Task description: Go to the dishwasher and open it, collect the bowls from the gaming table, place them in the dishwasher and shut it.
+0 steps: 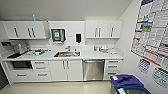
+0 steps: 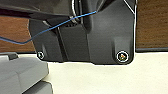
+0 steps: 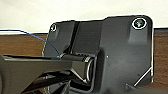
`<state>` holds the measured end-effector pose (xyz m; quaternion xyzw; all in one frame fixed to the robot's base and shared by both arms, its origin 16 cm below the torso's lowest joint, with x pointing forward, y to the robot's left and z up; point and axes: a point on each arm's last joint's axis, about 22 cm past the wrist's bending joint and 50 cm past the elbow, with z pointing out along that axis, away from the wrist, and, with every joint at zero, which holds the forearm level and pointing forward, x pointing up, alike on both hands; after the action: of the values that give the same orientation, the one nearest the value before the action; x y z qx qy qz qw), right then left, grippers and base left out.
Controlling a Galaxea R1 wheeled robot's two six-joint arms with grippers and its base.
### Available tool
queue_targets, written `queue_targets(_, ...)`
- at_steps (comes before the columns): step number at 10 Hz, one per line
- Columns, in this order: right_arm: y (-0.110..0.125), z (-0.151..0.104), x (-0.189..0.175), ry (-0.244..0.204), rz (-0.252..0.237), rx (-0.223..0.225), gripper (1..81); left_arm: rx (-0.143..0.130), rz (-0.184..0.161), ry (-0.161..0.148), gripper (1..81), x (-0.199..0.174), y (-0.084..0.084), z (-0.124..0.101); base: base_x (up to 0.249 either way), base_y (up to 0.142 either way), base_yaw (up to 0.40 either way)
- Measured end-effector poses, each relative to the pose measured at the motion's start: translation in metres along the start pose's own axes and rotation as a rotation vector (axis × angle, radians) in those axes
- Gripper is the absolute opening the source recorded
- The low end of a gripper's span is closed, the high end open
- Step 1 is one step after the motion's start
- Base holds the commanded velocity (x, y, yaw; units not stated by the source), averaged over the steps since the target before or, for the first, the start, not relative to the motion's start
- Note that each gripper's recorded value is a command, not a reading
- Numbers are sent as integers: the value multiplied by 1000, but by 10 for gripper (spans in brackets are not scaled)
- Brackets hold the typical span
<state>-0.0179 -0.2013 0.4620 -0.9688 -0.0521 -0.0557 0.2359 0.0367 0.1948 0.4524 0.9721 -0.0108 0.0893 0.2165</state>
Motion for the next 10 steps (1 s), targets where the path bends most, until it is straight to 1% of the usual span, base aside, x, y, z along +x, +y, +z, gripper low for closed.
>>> queue_targets(2,3,-1,-4,-3,1,-4,811,-5,-2,-4,811,-4,4,1,136,0,0)
queue_targets(4,-3,0,-13,-13,4,3,811,0,-5,-17,811,-16,0,-1,136,0,0)
queue_targets(5,-12,4,-2,-2,1,19,811,12,0,-6,811,-3,-8,-3,136,0,0)
queue_targets(6,0,-1,10,15,-3,2,811,0,4,13,811,9,1,2,136,0,0)
queue_targets(7,3,-2,9,17,-4,-3,811,-7,5,19,811,11,4,2,137,0,0)
queue_targets(8,-2,0,-3,-3,1,4,811,1,-1,1,811,0,0,0,136,0,0)
queue_targets(9,-6,1,-10,-14,5,9,811,3,-4,-13,811,-10,-1,-1,136,0,0)
queue_targets(10,-8,1,-9,-12,5,13,811,6,-4,-9,811,-9,-3,-1,136,0,0)
